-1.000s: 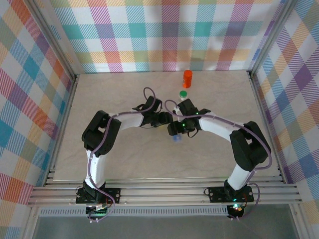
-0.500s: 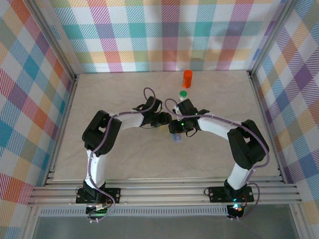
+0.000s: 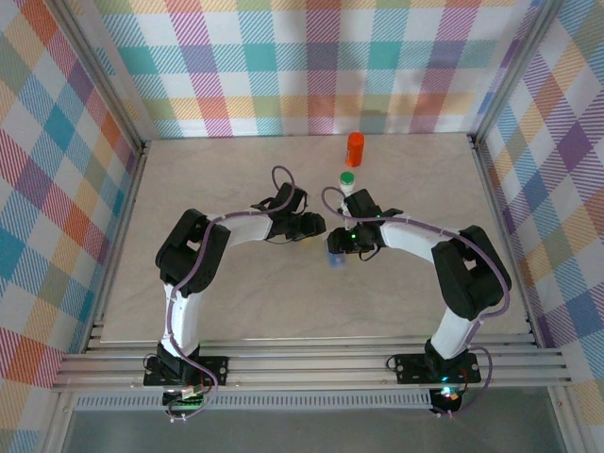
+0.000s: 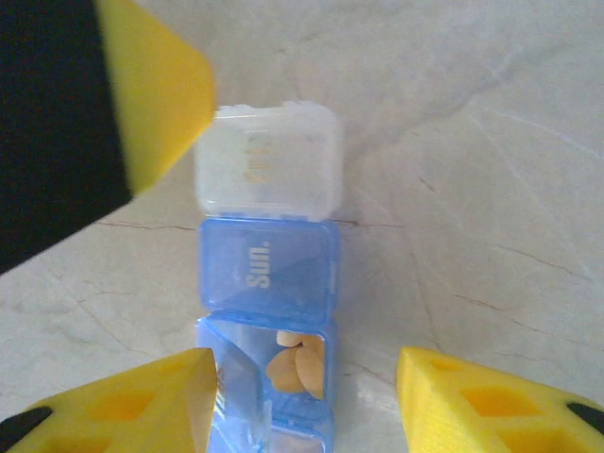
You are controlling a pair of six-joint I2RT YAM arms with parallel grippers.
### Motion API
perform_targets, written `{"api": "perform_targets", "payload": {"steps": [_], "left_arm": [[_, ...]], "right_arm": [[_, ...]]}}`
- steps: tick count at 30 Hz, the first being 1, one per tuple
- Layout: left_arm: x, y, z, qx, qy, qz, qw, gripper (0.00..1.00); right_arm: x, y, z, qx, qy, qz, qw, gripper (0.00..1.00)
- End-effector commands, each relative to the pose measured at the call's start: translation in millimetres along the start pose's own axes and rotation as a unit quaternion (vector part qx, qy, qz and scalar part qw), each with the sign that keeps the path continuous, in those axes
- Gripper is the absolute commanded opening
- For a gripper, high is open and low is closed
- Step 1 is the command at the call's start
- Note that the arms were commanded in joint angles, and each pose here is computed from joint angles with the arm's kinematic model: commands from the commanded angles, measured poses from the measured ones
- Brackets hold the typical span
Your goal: Sort the pills into containers
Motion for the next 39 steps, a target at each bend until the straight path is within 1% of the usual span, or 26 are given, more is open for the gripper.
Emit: {"api": "perform_targets", "payload": {"steps": [1,9,12,16,18,20,22,27,34,37,39], "left_arm": [[16,-12,5,-0.004,-0.006,0.03,1.0,0.45],[14,-8,2,-0.004,-0.011,0.025,1.0,0.45],[10,1,-3,0.004,-0.015,0.01,1.0,0.45],[6,18,-14,0.027,-0.017,-0.018,0.999,0.48],[4,24,-19,0.044,-0.016,-0.027,0.999,0.53],[5,23,-22,0.06,-0.014,-0.023,0.998,0.56],[5,16,-21,0.064,-0.006,-0.007,0.998,0.56],[14,-2,-13,0.056,0.008,0.022,0.998,0.55],[24,-14,-13,0.02,-0.009,0.046,0.999,0.5],[30,-20,-8,0.004,-0.006,0.058,0.998,0.44],[32,-23,-2,-0.01,-0.002,0.058,0.998,0.39]], "right_arm": [[3,2,-5,-0.007,-0.018,0.006,1.0,0.52],[6,-7,-13,-0.027,-0.046,0.018,0.998,0.51],[6,-11,-16,-0.035,-0.054,0.024,0.998,0.49],[8,-13,-17,-0.046,-0.062,0.027,0.997,0.48],[8,-14,-18,-0.05,-0.065,0.028,0.996,0.48],[9,-15,-18,-0.055,-0.067,0.028,0.996,0.48],[9,-16,-19,-0.059,-0.071,0.028,0.995,0.48],[9,-17,-20,-0.065,-0.076,0.03,0.994,0.46],[11,-19,-26,-0.062,-0.09,0.032,0.993,0.43],[17,-24,-30,-0.056,-0.102,0.043,0.992,0.37],[24,-29,-33,-0.049,-0.112,0.055,0.991,0.3]]}}
Point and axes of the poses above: each hand's point on the last joint's axis, 136 mm out from that joint toward the fingers, its own y axis back along the fingers, its own z axis along the line the jaws close on, x = y × z, the point moved 10 cm from there along y, back along the fingers, and after that the axes turned 1 degree about y, right-handed, at the moved point
